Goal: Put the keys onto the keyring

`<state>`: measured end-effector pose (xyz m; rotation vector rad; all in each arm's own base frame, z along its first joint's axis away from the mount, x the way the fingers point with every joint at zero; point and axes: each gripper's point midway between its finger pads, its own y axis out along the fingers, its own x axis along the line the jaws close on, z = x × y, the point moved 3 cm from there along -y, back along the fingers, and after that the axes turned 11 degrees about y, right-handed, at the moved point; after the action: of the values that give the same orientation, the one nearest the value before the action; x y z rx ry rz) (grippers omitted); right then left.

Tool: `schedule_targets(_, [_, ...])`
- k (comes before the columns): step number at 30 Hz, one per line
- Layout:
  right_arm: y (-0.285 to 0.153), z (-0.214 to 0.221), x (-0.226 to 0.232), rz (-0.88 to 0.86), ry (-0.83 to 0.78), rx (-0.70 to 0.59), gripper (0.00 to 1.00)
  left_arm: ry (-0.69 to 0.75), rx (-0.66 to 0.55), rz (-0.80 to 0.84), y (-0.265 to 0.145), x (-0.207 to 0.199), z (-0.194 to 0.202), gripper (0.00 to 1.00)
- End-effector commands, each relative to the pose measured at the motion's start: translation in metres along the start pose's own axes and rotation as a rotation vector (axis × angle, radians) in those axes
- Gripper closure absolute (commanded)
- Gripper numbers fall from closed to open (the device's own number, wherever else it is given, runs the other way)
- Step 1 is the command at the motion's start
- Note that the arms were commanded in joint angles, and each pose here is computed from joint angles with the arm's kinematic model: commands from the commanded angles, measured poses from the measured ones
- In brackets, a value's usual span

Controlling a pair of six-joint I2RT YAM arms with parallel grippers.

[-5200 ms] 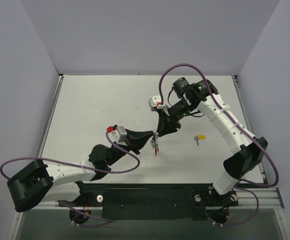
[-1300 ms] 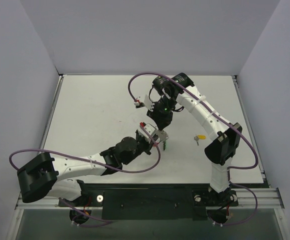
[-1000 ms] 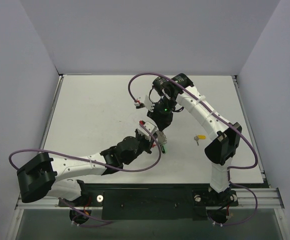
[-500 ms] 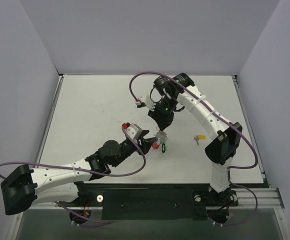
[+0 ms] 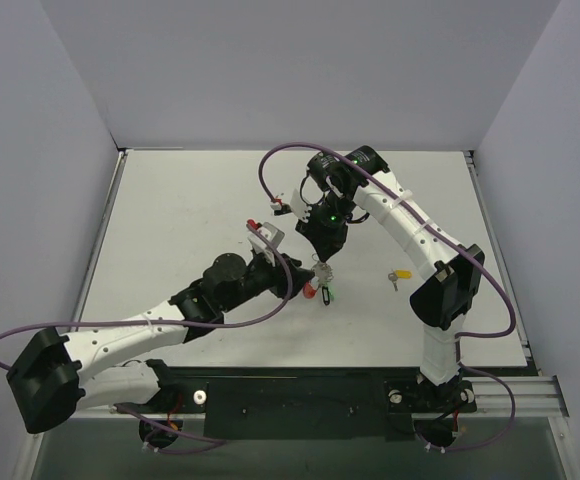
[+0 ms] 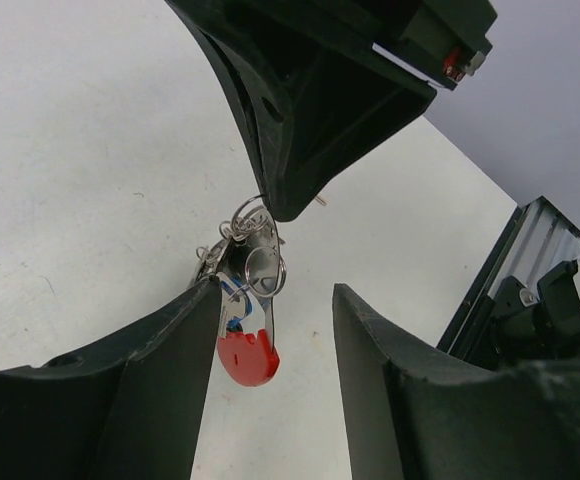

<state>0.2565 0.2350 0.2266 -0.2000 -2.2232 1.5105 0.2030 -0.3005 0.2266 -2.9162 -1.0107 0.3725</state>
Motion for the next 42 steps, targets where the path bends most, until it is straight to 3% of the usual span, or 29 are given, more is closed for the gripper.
schedule_targets(1, [-0.010, 0.024, 0.018, -0.066, 0.060, 0.086, 1.00, 0.008, 0.046, 0.059, 0.007, -0.011, -0.006, 0.43])
schedule_targets(8, [-0.010, 0.024, 0.018, -0.068, 0.061, 0.086, 1.00, 0.044, 0.131, 0.036, 0.015, -0.006, 0.010, 0.58])
schedule_targets(20, [-0.009, 0.023, 0.018, -0.070, 0.063, 0.087, 1.00, 0.058, 0.158, 0.051, 0.023, -0.010, 0.013, 0.72])
schedule_targets(25, [-0.009, 0.024, 0.018, -0.070, 0.066, 0.088, 1.00, 0.071, 0.172, 0.053, 0.027, -0.013, 0.017, 0.95])
schedule_targets(27, [-0.009, 0.024, 0.018, -0.070, 0.065, 0.088, 1.00, 0.073, 0.172, 0.048, 0.027, -0.015, 0.016, 1.00])
schedule_targets(42, [-0.001, 0.028, 0.018, -0.086, 0.080, 0.115, 1.00, 0.155, 0.080, -0.076, 0.017, -0.014, -0.006, 1.00])
